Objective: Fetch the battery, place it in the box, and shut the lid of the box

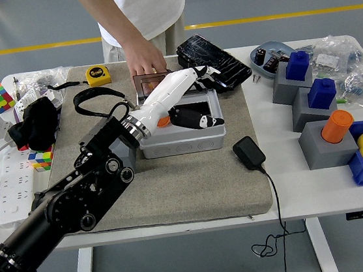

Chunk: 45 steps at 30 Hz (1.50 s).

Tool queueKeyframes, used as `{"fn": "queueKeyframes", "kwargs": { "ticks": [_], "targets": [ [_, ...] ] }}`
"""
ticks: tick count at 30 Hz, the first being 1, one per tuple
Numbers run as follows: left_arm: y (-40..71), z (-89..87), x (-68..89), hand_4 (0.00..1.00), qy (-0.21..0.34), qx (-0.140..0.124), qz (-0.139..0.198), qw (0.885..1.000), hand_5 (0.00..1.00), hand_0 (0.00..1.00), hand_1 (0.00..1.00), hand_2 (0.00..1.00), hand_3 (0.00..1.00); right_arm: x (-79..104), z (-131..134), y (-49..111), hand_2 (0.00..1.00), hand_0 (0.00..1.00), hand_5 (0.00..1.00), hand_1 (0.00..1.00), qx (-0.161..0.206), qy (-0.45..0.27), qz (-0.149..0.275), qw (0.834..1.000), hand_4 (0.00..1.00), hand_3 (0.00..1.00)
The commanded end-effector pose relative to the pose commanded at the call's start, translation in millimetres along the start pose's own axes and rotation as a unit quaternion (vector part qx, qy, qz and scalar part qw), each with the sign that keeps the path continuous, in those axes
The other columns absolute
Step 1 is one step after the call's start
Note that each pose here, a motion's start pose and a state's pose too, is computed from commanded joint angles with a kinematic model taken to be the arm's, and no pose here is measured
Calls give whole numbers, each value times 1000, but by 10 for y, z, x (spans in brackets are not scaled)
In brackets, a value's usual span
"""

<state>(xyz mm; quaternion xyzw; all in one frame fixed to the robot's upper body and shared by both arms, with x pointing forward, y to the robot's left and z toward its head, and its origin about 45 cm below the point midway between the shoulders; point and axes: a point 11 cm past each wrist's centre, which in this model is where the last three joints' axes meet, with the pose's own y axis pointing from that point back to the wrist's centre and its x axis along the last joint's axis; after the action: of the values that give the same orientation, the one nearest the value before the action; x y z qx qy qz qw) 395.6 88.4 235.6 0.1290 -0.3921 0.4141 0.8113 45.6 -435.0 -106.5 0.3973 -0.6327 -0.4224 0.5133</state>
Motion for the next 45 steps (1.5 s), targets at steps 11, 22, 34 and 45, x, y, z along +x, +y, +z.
{"fn": "queueKeyframes", "kwargs": {
  "ticks": [11,22,34,45],
  "targets": [
    [441,-462,217,998,2,76,23,997,206,490,600,577,625,10,-36,2,669,641,499,641,4,-7,1,1000,969,560],
    [874,-796,416,998,3,127,53,991,202,483,602,576,622,12,-11,1,669,642,500,640,2,-7,2,1000,969,560],
    [885,-831,182,998,13,137,33,990,225,479,595,578,620,-6,17,-1,669,641,502,641,0,-9,0,1000,969,560],
    [618,-573,-59,998,39,105,24,993,230,475,591,577,619,-7,54,-3,669,641,501,641,-3,-10,-1,1000,969,560]
  ]
}}
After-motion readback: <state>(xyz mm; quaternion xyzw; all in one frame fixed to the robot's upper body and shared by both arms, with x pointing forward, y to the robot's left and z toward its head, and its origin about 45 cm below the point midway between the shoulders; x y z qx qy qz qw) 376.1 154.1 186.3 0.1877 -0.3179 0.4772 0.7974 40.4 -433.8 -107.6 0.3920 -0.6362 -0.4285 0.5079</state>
